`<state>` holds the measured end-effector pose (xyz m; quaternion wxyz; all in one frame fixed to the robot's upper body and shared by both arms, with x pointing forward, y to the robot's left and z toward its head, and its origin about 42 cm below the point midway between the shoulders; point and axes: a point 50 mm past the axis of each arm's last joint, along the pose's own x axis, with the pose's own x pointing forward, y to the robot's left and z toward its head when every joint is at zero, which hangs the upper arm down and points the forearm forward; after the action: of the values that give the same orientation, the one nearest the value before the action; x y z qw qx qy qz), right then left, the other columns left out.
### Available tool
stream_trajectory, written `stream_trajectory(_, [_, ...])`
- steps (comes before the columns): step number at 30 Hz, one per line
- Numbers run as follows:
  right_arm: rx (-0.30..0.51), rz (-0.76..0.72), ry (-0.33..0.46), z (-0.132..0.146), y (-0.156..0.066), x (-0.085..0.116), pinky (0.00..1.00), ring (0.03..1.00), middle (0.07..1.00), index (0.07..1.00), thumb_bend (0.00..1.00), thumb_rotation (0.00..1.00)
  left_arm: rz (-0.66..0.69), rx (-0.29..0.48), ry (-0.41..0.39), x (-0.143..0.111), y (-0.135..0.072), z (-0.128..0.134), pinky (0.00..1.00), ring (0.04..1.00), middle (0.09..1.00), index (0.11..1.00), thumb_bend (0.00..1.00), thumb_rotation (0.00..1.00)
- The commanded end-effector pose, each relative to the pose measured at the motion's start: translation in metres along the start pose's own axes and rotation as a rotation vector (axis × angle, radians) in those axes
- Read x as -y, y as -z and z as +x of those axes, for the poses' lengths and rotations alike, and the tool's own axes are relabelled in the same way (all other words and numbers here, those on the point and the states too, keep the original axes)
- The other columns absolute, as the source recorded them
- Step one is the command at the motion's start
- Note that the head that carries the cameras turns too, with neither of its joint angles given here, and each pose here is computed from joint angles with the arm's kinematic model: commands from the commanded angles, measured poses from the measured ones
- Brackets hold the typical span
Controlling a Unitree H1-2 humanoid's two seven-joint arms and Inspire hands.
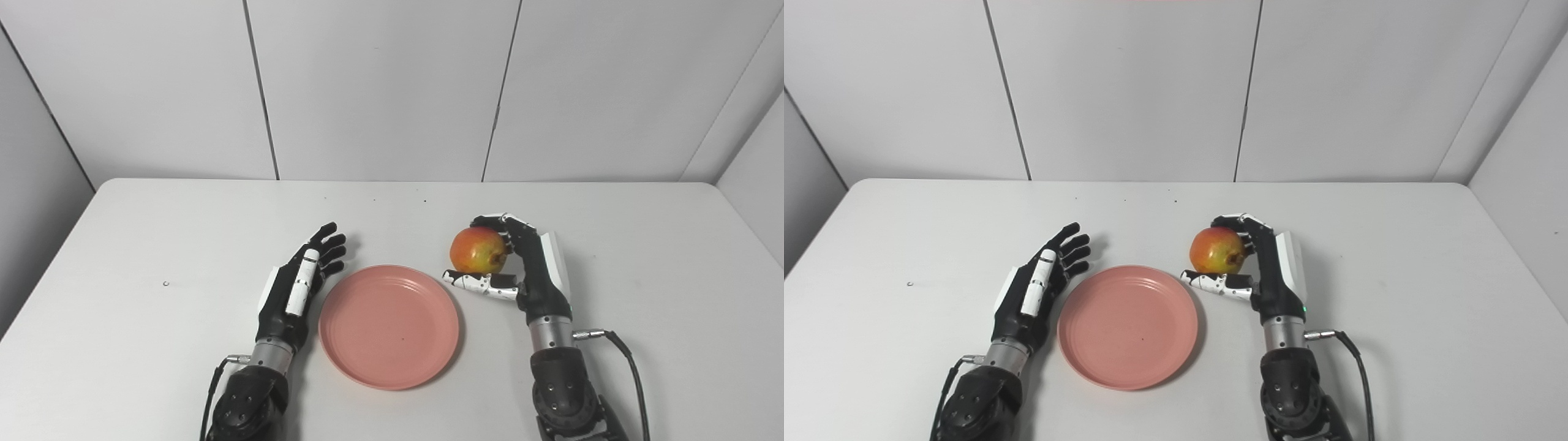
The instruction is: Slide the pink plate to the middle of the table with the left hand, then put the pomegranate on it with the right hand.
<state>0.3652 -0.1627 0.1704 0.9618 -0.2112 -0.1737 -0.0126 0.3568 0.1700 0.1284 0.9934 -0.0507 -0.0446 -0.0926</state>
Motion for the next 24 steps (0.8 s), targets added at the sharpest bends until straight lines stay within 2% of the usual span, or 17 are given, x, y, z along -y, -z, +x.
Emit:
stream_trajectory(1, [0.132,0.023,0.009,0.009,-0.023,0.001,0.42,0.430,0.493,0.518,0.51,0.00,-0.008,0.029,0.002,0.004,-0.010,0.004,0.83,0.846,0.839,0.824,0.33,0.91])
stream_trajectory(4, [0.148,0.002,-0.005,0.006,-0.028,-0.011,0.39,0.416,0.491,0.530,0.51,0.00,0.009,0.029,0.009,0.004,-0.011,0.004,0.83,0.850,0.845,0.832,0.33,0.96])
stream_trajectory(8, [0.149,0.025,-0.052,0.001,-0.031,-0.026,0.39,0.410,0.494,0.536,0.51,0.00,0.014,0.032,0.007,0.004,-0.011,0.004,0.83,0.850,0.845,0.829,0.33,0.95])
stream_trajectory(19, [0.185,0.035,-0.157,-0.008,-0.044,-0.051,0.37,0.408,0.485,0.539,0.51,0.00,0.016,0.031,0.004,0.003,-0.011,0.004,0.82,0.846,0.841,0.824,0.34,0.92])
stream_trajectory(24, [0.206,0.027,-0.203,-0.015,-0.047,-0.059,0.35,0.398,0.478,0.546,0.51,0.00,0.025,0.028,0.008,0.003,-0.012,0.004,0.82,0.851,0.845,0.825,0.34,0.96])
